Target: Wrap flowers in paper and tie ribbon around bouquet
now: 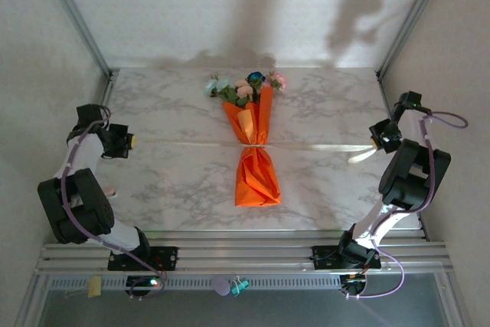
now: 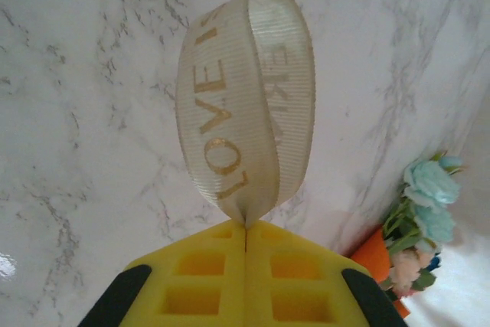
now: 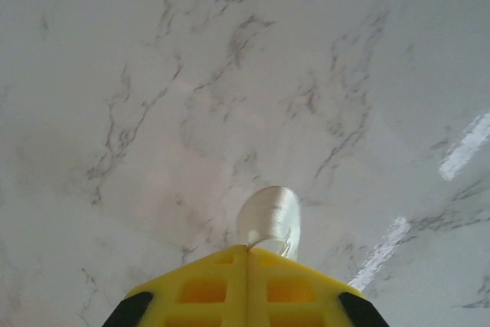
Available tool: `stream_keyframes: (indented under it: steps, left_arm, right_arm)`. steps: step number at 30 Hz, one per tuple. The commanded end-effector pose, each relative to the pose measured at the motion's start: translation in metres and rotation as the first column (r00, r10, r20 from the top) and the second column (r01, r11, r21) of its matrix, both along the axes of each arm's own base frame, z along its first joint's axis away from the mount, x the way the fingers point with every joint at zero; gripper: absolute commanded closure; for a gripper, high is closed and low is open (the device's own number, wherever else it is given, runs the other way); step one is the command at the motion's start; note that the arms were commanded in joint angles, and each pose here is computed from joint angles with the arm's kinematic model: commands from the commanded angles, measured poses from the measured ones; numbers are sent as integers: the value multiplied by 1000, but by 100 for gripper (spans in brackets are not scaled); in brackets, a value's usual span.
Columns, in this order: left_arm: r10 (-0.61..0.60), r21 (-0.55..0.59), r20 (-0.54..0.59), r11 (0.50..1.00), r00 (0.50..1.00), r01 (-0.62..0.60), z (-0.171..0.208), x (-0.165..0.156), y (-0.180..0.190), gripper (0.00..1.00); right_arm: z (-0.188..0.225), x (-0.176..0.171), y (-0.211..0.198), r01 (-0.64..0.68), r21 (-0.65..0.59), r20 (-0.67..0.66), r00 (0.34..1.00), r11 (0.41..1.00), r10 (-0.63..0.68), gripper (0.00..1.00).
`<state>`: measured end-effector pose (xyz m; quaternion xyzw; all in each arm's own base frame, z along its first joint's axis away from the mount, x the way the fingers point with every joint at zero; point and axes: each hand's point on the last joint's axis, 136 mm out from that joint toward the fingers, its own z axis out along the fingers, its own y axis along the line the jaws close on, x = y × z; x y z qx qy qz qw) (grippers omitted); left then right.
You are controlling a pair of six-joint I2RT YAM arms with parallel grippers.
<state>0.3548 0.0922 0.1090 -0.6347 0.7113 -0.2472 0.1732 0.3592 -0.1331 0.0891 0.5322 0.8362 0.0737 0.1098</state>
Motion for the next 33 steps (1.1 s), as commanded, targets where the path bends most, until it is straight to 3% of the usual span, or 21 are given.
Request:
stream_keyframes:
  steps: [1,7,12,17,20,23,25,28,30,33]
  left_arm:
    - [129,68,74,989,989,-134,15,7,37,100]
    - [45,63,84,997,995,-51,15,16,7,100]
    - [-108,36,93,994,990,105,20,15,-62,100]
    - [-263,30,165,965,951,262,67,14,-143,100]
    - [-353,43,192,935,916,352,92,11,-187,100]
    - [-388,29,253,919,886,394,118,12,-214,100]
    - [-410,35,302,907,860,420,141,18,-227,100]
    - [-451,70,358,886,818,458,177,28,-241,100]
    - [-478,89,383,871,791,483,195,33,-247,100]
    - [-505,102,390,855,770,509,205,38,-253,100]
  right_arm:
    - [11,-6,-35,72,-99,36,997,992,-69,100]
    - [7,-2,-11,25,-74,51,998,997,-21,100]
    - [-1,-6,28,-39,-50,31,999,998,41,100]
    - [-13,-24,60,-80,-12,-22,997,997,80,100]
    - [-17,-38,72,-117,-22,-95,989,993,114,61]
    - [10,-30,101,-252,-116,-22,968,961,251,47]
    - [34,-20,140,-378,-183,54,918,907,393,44]
    - [69,-7,225,-600,-291,196,725,746,660,41]
    - [86,-6,302,-731,-343,343,487,590,803,41]
    - [112,-24,407,-791,-494,491,88,361,867,39]
